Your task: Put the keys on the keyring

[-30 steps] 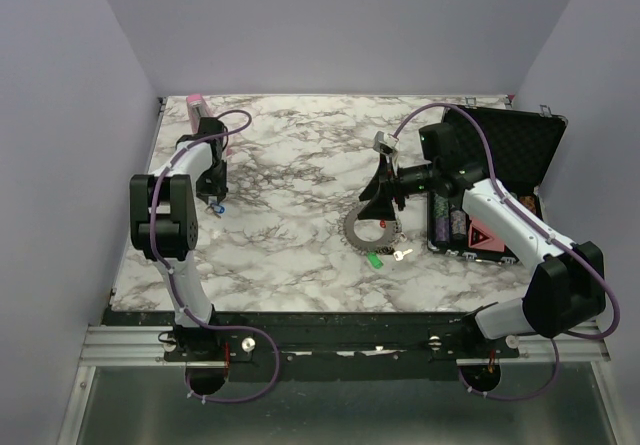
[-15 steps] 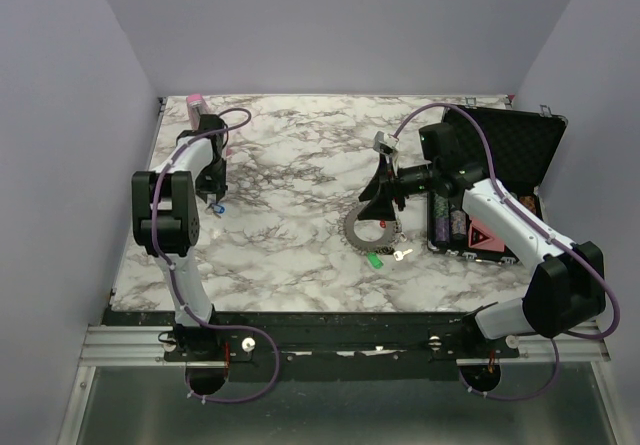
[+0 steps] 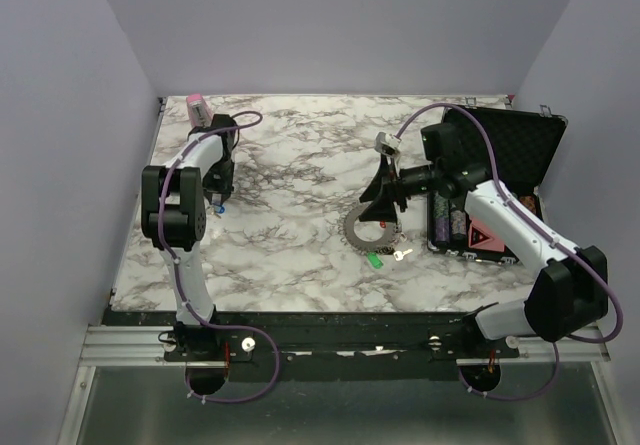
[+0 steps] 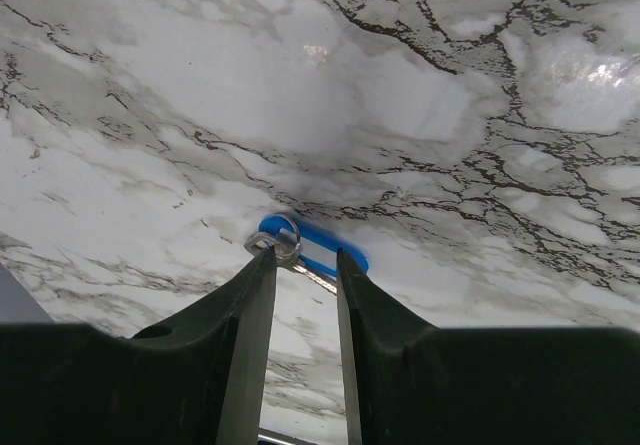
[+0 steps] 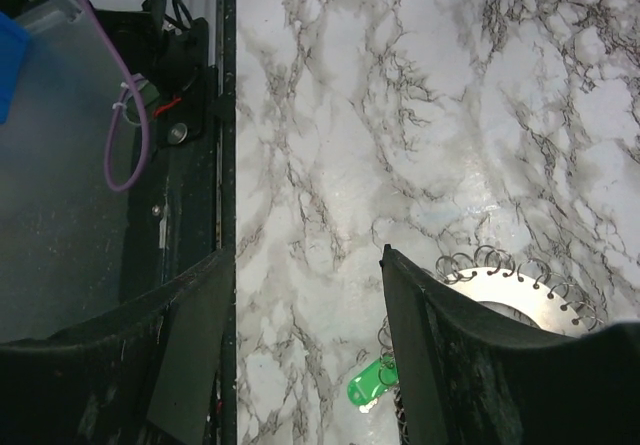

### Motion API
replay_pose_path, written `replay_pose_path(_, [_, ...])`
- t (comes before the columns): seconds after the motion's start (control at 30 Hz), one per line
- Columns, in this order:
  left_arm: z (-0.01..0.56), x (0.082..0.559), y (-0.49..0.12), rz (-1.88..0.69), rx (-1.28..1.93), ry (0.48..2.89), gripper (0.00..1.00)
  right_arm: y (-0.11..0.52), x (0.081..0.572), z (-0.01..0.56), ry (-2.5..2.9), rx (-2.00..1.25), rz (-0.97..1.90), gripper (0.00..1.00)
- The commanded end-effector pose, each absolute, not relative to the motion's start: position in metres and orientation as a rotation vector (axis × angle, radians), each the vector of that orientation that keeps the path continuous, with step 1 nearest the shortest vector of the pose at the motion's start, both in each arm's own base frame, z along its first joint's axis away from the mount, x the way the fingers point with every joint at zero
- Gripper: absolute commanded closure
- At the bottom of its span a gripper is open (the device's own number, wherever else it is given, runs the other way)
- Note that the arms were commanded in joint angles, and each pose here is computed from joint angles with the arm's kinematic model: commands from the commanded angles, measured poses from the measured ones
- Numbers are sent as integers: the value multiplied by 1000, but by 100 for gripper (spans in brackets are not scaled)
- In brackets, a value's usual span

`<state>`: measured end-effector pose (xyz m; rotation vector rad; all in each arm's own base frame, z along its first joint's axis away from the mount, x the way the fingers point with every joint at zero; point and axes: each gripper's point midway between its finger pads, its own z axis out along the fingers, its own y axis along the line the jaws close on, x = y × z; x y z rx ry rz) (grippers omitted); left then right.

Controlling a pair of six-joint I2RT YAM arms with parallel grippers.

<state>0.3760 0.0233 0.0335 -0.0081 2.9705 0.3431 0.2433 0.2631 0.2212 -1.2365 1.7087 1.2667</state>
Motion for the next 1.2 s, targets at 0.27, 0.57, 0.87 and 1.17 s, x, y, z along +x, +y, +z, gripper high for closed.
replay_pose_path(0.27, [36, 375, 29, 406, 26, 3033, 63, 261, 230, 252, 1600, -1281, 1271, 30])
replay_pose_path(0.57, [36, 375, 28, 391, 37, 3029, 77, 260, 227, 257, 1586, -1288, 1266, 30])
replay_pose_path(0.87, [55, 384, 28, 377, -41, 2858, 87, 259, 227, 256, 1584, -1288, 1267, 30])
replay_pose_path(1.17, [83, 366, 4, 64, -339, 2728, 36, 260, 227, 253, 1588, -1288, 1280, 30])
